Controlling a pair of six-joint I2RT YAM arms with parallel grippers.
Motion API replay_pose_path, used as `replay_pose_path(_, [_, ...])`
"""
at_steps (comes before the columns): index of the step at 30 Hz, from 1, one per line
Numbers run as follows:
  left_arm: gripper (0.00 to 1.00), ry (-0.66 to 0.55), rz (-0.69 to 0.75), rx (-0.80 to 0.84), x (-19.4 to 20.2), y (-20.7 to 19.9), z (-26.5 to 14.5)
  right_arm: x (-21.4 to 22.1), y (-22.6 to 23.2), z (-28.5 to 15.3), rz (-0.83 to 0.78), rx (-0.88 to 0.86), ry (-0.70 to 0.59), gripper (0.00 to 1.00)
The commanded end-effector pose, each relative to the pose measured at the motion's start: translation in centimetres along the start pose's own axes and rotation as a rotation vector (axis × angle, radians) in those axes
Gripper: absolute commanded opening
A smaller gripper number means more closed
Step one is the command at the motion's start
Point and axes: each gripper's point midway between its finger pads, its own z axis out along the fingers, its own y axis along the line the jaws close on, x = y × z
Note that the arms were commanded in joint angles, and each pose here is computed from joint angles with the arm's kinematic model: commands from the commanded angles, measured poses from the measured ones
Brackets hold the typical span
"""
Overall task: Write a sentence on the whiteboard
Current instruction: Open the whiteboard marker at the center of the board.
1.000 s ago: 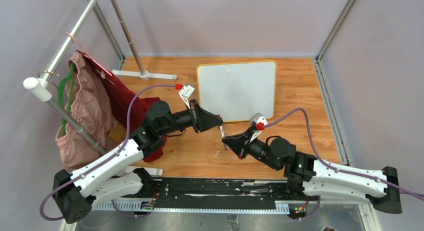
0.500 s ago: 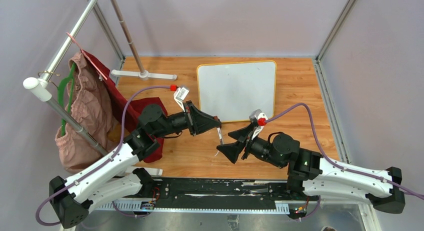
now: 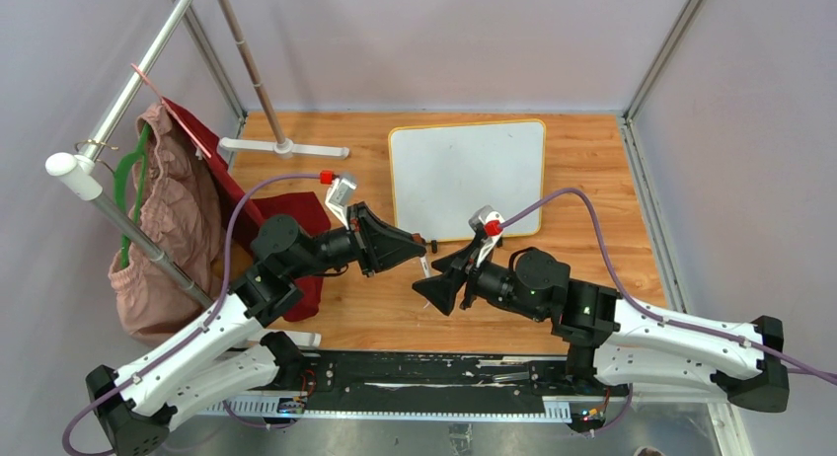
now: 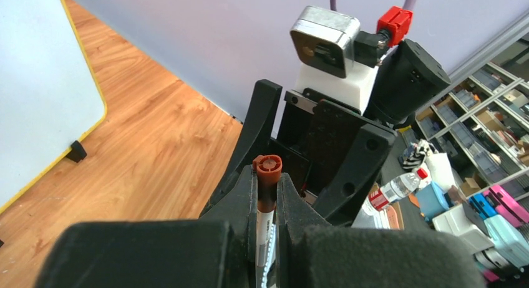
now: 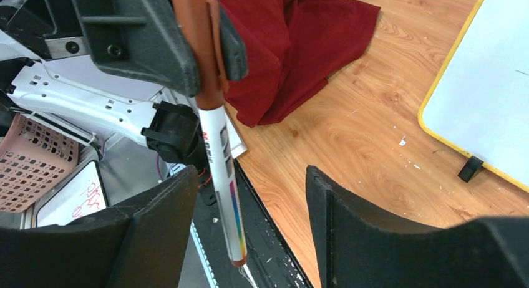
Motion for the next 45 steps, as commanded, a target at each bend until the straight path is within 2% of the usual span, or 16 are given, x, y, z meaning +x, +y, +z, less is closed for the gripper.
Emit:
replay_pose_path(1, [0.00, -0.010, 0.036, 0.052, -0.1, -1.2, -0.4, -2.7, 1.1, 0.3, 0.046, -0.037, -0.075, 0.65])
replay_pose_path(4, [0.00, -0.012, 0.037, 0.053, -0.1, -1.3, -0.5, -3.0, 1.5, 0.5, 0.061, -0.055, -0.090, 0.61])
replay_pose_path(8, [0.00, -0.017, 0.041, 0.051, -0.3, -1.3, -0.5, -3.4, 1.7, 0.6, 0.079, -0.071, -0.117, 0.50])
replay_pose_path(13, [0.00, -0.048, 0.057, 0.061, -1.4, -1.9, -0.4, -2.9, 1.9, 0.6, 0.084, -0.089, -0.113, 0.26])
replay_pose_path(16, [0.00, -0.083, 0.071, 0.059, -2.6, -2.4, -0.4, -2.4, 1.5, 0.3, 0.087, -0.083, -0.108, 0.07])
replay_pose_path(18, [0.00, -0.119, 0.078, 0.051, -3.6, -2.7, -0.4, -2.0, 1.1, 0.0, 0.091, -0.071, -0.106, 0.00])
replay_pose_path(26, [0.00, -0.272, 0.091, -0.013, -7.2, -3.0, -1.2, -0.8, -0.1, -1.1, 0.107, -0.042, -0.108, 0.00])
replay_pose_path(45, [0.00, -0.306, 0.099, -0.080, -8.2, -1.8, -0.9, -0.6, -0.7, -1.9, 0.096, -0.023, -0.104, 0.00])
